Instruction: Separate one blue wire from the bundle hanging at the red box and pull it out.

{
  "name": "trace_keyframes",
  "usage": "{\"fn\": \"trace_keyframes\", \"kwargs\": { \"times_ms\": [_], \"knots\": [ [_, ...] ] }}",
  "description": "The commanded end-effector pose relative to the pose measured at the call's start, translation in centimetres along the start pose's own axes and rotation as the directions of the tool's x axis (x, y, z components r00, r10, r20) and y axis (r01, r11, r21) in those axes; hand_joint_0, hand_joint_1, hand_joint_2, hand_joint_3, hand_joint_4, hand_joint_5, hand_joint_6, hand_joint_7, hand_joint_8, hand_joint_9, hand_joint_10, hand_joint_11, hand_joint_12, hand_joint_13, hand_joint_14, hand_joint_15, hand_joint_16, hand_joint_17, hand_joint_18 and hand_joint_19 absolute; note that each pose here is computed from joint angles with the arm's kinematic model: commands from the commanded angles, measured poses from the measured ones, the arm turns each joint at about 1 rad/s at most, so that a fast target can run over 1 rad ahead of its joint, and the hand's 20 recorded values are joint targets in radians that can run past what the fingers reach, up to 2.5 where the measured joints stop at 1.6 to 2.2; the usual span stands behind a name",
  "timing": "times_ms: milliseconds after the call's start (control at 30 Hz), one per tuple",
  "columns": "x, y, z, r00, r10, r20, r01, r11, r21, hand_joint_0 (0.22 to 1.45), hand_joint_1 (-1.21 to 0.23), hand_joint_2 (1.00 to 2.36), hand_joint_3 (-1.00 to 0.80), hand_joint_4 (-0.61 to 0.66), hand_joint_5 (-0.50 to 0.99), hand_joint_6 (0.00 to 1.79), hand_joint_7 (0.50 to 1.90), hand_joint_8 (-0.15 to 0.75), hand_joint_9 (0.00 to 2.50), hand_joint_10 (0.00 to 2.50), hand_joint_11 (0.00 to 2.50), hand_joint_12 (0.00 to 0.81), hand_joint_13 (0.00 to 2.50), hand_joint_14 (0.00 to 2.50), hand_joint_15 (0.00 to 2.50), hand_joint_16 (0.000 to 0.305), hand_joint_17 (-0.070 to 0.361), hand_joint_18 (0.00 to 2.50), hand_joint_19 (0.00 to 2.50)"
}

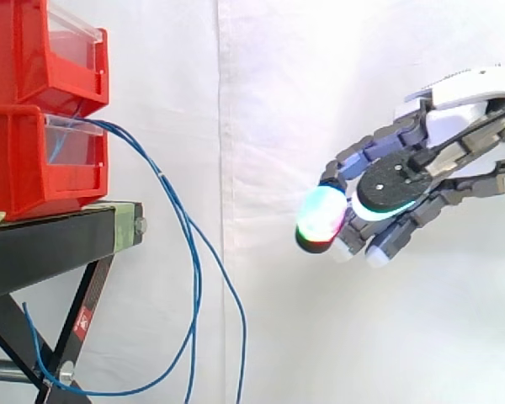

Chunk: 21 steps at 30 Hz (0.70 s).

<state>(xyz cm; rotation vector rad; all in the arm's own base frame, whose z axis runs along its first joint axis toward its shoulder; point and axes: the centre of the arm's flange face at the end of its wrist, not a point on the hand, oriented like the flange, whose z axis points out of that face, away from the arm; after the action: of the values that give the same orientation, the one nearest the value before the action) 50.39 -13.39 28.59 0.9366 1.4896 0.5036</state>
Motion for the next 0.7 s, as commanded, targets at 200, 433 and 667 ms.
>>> {"fn": "trace_keyframes", "kwargs": {
  "times_ms": [200, 433, 667],
  "knots": [
    [5.4, -2.4, 6.7, 0.9574, 0.281, 0.064, -0.263, 0.9419, -0.209, 0.55, -0.81, 1.0, -0.5, 0.35, -0.17, 0.5, 0.94, 0.356, 0.59, 0.01, 0.37, 0.433, 0.5, 0.01, 0.32, 0.056, 0.126, 0.55, 0.33],
    [8.1, -2.6, 11.9, 0.9353, 0.348, 0.066, -0.317, 0.9054, -0.283, 0.55, -0.8, 1.0, -0.5, 0.35, -0.16, 0.5, 0.93, 0.357, 0.6, 0.01, 0.37, 0.433, 0.51, 0.01, 0.33, 0.056, 0.125, 0.56, 0.35],
    [9.5, -0.9, 13.3, 0.9347, 0.353, 0.04, -0.327, 0.8991, -0.291, 0.55, -0.8, 1.0, -0.5, 0.35, -0.16, 0.5, 0.93, 0.356, 0.6, 0.01, 0.37, 0.435, 0.51, 0.01, 0.33, 0.056, 0.125, 0.56, 0.36]
  ]
}}
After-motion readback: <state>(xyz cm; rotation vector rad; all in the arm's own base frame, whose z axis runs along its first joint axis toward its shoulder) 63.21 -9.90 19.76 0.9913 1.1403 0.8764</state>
